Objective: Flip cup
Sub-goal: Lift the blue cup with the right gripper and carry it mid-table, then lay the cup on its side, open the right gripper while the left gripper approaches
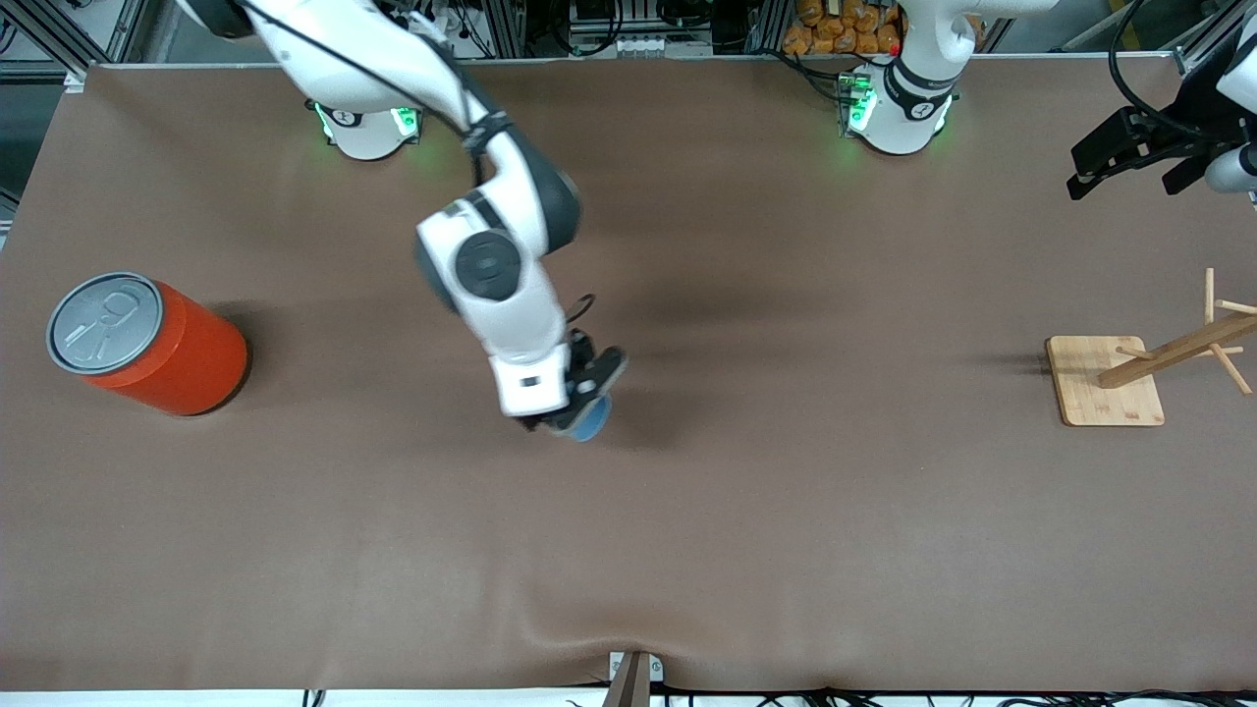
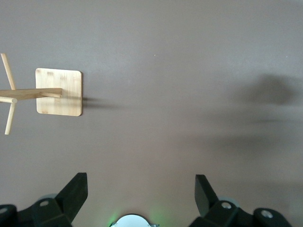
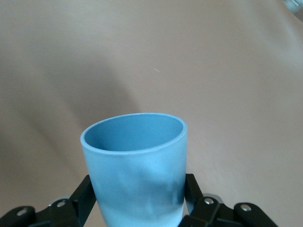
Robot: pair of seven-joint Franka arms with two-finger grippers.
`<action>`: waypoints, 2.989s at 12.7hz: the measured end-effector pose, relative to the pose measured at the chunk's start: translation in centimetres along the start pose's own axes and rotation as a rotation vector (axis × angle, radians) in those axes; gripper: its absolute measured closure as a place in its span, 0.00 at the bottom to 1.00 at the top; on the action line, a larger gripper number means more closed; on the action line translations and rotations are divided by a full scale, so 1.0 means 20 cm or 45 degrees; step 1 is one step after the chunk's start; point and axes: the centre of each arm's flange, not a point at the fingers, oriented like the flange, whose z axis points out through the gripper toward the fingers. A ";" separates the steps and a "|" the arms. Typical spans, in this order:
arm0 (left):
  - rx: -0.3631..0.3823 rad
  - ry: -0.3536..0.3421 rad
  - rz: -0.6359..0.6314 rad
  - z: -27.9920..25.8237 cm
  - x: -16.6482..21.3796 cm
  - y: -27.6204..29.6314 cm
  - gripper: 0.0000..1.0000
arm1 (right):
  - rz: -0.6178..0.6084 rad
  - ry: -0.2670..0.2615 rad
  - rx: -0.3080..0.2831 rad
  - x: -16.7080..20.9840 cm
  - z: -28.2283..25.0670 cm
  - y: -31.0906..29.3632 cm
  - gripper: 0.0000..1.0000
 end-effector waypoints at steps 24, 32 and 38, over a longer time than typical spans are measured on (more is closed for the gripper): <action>-0.239 -0.242 0.014 0.52 0.30 0.19 0.00 | -0.597 -0.020 -0.118 0.24 0.61 -0.95 0.00; -0.345 -0.332 0.017 0.75 0.37 0.31 0.00 | -0.467 -0.130 -0.072 0.28 -0.08 -0.78 0.00; -0.482 -0.376 -0.022 1.23 0.34 0.54 0.00 | 0.172 -0.176 0.062 -0.09 -0.64 0.09 0.00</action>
